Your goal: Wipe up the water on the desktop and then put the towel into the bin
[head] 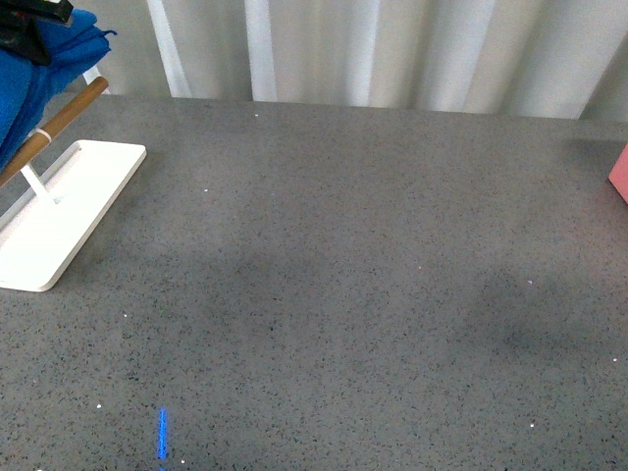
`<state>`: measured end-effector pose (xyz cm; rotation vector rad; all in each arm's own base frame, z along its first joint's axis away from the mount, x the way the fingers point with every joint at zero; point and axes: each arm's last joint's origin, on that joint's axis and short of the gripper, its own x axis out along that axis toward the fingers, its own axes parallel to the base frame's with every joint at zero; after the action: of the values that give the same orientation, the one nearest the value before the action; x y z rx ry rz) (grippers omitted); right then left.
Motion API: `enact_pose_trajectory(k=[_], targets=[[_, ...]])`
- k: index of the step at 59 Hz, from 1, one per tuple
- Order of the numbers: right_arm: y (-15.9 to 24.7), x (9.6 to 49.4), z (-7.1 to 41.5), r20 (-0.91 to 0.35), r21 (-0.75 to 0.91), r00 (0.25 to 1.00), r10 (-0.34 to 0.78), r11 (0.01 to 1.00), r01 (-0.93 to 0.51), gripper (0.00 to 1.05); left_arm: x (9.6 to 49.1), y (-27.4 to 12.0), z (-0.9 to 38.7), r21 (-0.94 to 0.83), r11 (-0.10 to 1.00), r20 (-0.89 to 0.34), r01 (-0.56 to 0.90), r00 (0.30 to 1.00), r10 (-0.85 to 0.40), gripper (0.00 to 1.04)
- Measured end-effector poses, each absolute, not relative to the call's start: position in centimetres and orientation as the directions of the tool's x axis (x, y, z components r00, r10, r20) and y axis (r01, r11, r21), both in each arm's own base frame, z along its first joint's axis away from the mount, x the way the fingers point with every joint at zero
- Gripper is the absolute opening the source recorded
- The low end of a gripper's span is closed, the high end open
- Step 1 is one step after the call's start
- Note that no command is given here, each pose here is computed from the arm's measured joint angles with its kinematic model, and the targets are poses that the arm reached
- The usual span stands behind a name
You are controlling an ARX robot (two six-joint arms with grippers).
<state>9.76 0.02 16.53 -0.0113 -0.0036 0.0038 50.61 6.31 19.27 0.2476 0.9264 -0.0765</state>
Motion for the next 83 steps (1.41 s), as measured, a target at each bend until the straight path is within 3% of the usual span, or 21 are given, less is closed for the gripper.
enact_pose_trajectory(k=[8,17,26,36,52,66,83], targets=[[0.0,9.8,16.5,0.004,-0.011,1.0,0.004,1.0,-0.004,0.98,50.8,5.8,20.0,0.152,0.969,-0.792,0.196,0.61,0.001,0.07],[0.0,9.8,16.5,0.004,-0.011,1.0,0.004,1.0,-0.004,0.98,50.8,5.1,24.0,0.148,0.966,-0.73,0.213,0.683,-0.039,0.07],[0.0,9.8,16.5,0.004,-0.011,1.0,0.004,1.0,-0.004,0.98,49.7,3.4,30.8,0.135,0.962,-0.587,0.236,0.801,-0.115,0.07],[0.0,9.8,16.5,0.004,-0.011,1.0,0.004,1.0,-0.004,0.98,46.7,-0.5,35.7,0.025,0.933,-0.404,0.358,0.858,-0.318,0.07],[0.0,9.8,16.5,0.004,-0.011,1.0,0.004,1.0,-0.004,0.98,42.6,-8.4,34.7,-0.156,0.804,-0.252,0.574,0.764,-0.594,0.07],[0.0,9.8,16.5,0.004,-0.011,1.0,0.004,1.0,-0.004,0.98,40.8,-14.4,29.5,-0.281,0.7,-0.232,0.657,0.661,-0.714,0.07],[0.0,9.8,16.5,0.004,-0.011,1.0,0.004,1.0,-0.004,0.98,39.6,-18.4,25.2,-0.426,0.517,-0.054,0.743,0.549,-0.834,0.07]])
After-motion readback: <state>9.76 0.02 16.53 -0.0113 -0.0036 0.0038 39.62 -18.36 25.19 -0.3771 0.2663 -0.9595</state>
